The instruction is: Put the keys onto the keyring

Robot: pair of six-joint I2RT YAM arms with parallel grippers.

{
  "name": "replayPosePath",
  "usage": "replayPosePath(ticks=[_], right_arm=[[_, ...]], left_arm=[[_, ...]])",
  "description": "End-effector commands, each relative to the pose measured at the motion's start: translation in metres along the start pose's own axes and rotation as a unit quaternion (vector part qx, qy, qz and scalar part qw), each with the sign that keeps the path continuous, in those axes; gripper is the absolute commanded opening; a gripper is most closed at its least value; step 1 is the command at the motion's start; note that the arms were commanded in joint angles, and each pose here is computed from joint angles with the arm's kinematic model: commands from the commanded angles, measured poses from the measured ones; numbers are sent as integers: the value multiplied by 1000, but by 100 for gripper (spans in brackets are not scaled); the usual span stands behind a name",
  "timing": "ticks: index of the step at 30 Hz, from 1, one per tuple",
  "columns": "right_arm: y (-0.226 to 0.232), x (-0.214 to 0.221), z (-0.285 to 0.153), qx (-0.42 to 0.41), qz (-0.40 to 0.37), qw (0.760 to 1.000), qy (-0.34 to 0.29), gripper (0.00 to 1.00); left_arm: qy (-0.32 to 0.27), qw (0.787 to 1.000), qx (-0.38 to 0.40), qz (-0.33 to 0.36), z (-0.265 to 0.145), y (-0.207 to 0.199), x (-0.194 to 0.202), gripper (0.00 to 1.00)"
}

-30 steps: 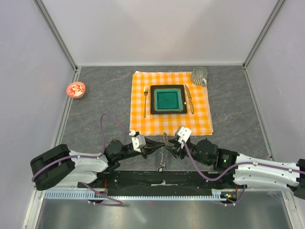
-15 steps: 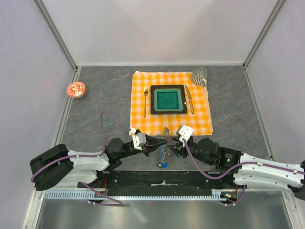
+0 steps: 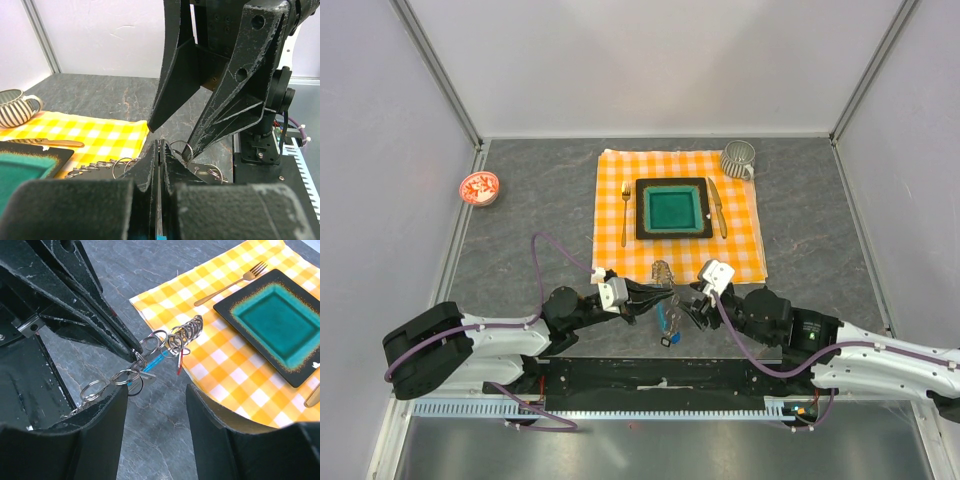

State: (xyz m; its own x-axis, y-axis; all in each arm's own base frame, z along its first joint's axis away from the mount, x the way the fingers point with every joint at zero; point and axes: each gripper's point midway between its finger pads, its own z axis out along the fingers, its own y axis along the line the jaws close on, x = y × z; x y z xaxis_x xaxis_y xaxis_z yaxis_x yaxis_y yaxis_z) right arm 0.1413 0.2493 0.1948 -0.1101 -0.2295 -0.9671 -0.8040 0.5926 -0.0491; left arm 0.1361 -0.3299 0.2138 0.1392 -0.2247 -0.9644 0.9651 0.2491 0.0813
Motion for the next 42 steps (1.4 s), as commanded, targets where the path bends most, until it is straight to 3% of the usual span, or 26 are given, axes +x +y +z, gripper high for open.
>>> replayPosePath(ticks=[1, 4, 10, 27, 35, 42], right_arm=[[-4, -10, -5, 6, -3, 1000, -5, 58], [-16, -4, -4, 44, 0, 999, 10, 57], [0, 0, 2, 1, -10, 1000, 13, 57], [23, -17, 12, -60, -19, 996, -61, 58], [21, -17, 16, -50, -5, 995, -81, 55], [17, -13, 18, -37, -3, 996, -87, 38]], left_arm=[[-226, 970, -6, 89, 0, 3, -124, 2], [-225, 970, -5, 85, -3, 1, -123, 2], [-223, 971, -11, 84, -7, 2, -120, 2], [-230, 970, 12, 78, -10, -7, -124, 2], [-234, 969, 23, 78, -8, -10, -127, 2], [-239, 968, 31, 65, -8, -13, -131, 2]])
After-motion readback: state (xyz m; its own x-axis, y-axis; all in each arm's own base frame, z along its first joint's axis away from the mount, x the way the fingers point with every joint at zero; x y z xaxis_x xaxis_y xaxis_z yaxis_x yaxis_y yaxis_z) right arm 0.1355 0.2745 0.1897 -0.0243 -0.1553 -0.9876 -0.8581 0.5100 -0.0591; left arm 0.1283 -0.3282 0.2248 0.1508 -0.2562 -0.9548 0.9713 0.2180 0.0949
